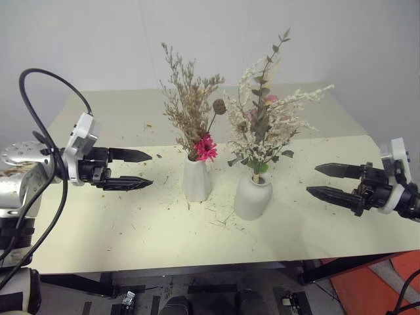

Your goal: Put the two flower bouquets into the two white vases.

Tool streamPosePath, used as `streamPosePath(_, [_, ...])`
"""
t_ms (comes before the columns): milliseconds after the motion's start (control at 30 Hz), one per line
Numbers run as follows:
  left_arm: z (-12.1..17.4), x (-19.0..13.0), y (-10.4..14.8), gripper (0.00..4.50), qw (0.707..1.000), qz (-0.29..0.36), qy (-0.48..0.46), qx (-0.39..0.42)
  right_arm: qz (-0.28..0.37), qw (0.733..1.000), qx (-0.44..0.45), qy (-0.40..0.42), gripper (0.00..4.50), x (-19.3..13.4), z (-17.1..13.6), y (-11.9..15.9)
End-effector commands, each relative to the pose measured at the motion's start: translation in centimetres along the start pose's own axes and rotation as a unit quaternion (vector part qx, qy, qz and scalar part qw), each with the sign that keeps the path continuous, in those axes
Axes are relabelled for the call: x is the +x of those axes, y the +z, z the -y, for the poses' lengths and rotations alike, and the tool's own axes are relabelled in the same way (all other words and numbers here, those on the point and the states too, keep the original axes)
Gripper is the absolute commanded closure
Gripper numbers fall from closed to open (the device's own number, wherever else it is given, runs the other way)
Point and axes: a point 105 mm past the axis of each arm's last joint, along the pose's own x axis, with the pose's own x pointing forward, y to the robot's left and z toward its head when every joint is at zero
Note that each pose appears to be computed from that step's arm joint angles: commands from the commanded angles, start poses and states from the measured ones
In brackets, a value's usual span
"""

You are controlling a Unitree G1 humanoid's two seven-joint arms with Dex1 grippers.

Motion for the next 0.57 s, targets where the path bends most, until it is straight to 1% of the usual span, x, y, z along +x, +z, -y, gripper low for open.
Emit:
streamPosePath(33, [0.28, -0.56, 1.18, 0.62, 1.000, 0.007, 0.007, 0.023, 0.007, 0.999, -0.033, -0.003, 0.04, -0.44, 0.10, 1.27])
streamPosePath(567, [0.92, -0.62, 0.96, 0.62, 1.000, 0.010, 0.013, 0.018, -0.003, 0.999, -0.042, 0.000, 0.04, -1.00, 0.18, 1.39])
